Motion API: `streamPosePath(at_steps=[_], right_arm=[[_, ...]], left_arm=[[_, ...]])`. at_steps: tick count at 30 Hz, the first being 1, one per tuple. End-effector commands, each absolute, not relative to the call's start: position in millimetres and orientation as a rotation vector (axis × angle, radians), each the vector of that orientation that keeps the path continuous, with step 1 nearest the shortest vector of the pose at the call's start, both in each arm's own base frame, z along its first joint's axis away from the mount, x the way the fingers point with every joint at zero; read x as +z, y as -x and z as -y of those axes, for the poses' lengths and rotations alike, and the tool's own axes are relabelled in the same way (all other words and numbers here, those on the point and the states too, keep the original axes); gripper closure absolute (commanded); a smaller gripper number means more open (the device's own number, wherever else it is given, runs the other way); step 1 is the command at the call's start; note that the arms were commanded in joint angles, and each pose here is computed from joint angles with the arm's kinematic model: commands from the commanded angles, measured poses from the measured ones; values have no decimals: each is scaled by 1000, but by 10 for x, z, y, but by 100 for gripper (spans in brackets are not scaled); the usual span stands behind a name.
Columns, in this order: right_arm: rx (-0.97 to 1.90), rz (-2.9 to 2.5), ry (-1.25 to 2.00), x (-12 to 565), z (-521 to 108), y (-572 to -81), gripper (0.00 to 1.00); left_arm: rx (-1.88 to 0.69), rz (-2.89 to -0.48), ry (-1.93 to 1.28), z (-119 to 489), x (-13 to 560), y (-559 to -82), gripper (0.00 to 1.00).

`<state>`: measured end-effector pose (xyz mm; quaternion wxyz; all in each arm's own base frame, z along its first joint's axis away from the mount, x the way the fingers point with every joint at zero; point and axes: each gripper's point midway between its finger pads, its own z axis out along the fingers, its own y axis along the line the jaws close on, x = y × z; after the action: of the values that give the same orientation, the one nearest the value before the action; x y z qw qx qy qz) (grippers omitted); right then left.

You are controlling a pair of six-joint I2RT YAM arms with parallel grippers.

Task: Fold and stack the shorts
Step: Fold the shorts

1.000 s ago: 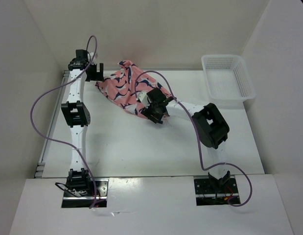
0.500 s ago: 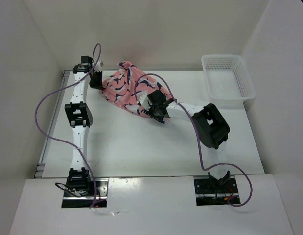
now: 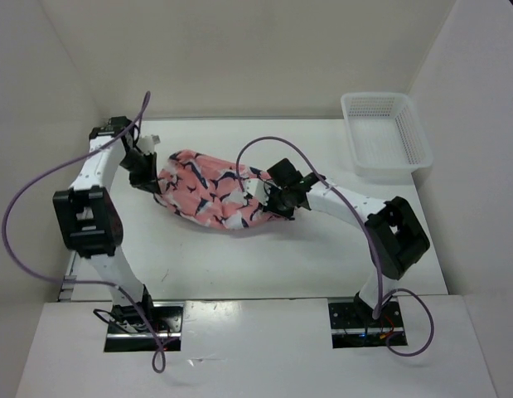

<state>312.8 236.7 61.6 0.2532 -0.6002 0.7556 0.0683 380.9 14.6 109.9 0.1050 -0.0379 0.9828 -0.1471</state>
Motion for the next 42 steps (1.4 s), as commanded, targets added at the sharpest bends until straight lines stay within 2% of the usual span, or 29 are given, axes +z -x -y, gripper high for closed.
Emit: streamPosePath(at_steps=[1,2,3,4,7,10,13,17,20,24,25,30,36,39,42], right_arm=[[335,-2004,1755,686,-2366,-2791,76],[333,-1996,1750,718,-2368,-2794,68],[346,-1993,1752,720,-2380,-2784,48],[346,-1993,1752,720,-2380,-2783,40],[344,-1977,1729,810,-2431,-2845,26],[351,-1945,1670,1094,-2480,-2927,26],[436,-1919,1556,1500,-2522,-2977,24],[571,-1910,1355,1951,-2551,-3106,21],[628,-1964,1095,2112,-2441,-3469,21],[613,-2035,805,1984,-2269,-4122,21],[610,-2090,760,1772,-2181,-4293,21],[658,-2157,652,1552,-2010,-4716,21],[664,-2217,699,1219,-1986,-4617,21],[679,-2250,712,1059,-1976,-4534,21],[677,-2257,721,1043,-1968,-4513,21]], left_arm=[[-429,-2927,0,177,1156,-3248,90],[-429,-2926,0,189,1182,-3120,83],[-452,-3007,20,216,1047,-2853,75],[-457,-3021,9,252,1053,-2743,65],[-429,-3055,50,186,1080,-2474,53],[-328,-3009,93,16,1306,-2395,44],[-294,-2975,126,-56,1606,-2304,42],[-205,-2867,145,-203,1938,-2430,40],[-156,-2713,160,-408,1991,-2986,38],[-65,-2546,97,-528,1816,-3790,38],[-43,-2486,70,-511,1804,-3998,36],[3,-2478,36,-502,1532,-4600,35],[-45,-2529,15,-414,1300,-4712,32],[-48,-2619,13,-372,996,-4553,32],[-103,-2646,2,-289,1018,-4403,32]])
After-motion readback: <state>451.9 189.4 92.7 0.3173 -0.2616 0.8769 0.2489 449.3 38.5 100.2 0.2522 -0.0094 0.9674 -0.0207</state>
